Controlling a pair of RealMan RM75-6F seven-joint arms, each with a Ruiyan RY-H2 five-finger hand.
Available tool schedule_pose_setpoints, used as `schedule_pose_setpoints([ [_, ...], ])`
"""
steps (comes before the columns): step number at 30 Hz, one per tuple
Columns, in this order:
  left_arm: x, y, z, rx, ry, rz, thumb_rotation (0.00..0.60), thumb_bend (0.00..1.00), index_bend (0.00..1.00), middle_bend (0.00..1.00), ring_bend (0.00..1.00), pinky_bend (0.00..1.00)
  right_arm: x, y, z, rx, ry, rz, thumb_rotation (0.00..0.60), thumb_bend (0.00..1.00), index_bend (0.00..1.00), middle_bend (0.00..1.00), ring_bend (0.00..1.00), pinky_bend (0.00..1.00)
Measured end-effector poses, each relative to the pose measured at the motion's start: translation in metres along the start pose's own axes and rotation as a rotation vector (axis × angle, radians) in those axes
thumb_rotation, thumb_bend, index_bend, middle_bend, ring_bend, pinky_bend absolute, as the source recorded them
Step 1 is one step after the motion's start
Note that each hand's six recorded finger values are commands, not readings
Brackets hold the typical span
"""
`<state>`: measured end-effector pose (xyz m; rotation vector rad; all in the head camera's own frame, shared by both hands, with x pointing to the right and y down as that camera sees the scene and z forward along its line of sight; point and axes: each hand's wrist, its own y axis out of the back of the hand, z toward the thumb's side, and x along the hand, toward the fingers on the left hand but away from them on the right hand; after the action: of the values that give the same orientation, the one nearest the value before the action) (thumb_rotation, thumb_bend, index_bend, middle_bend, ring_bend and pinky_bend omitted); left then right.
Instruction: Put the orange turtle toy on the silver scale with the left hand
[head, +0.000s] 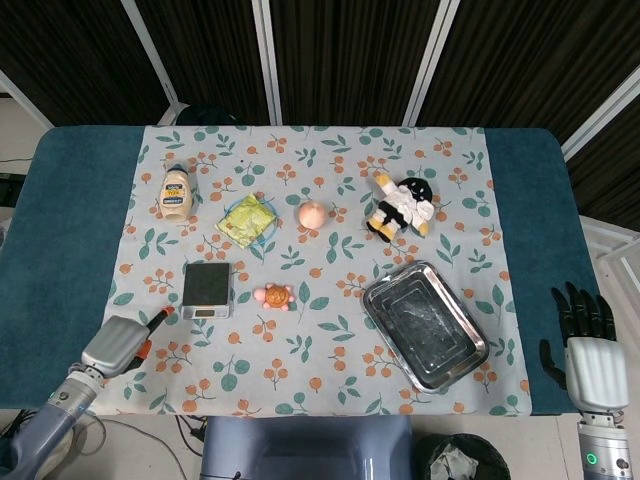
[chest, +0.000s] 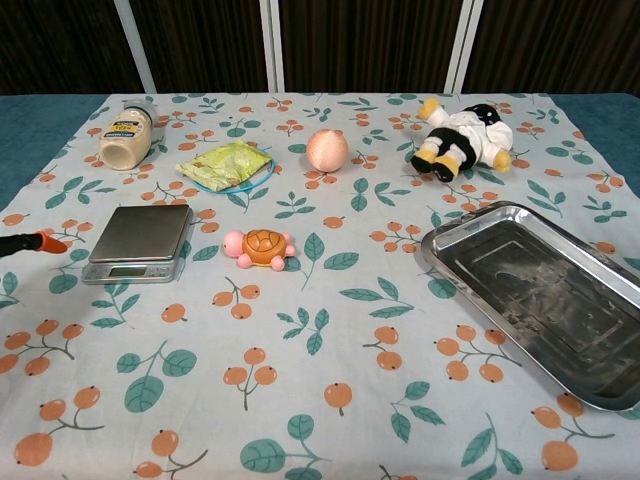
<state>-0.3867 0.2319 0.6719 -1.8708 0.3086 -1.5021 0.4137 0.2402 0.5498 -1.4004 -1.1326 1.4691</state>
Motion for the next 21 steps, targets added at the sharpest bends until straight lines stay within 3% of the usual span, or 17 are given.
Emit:
schedule_pose_setpoints([
  [21, 0.012, -0.006, 0.008, 0.019, 0.0, -0.021, 0.6, 0.64, 0.1, 0.66, 0.64, 0.66, 0.0, 0.001, -0.002, -0.005, -0.003, -0.001, 0.6, 0.53, 0.0, 0.0, 0.01, 0.0],
])
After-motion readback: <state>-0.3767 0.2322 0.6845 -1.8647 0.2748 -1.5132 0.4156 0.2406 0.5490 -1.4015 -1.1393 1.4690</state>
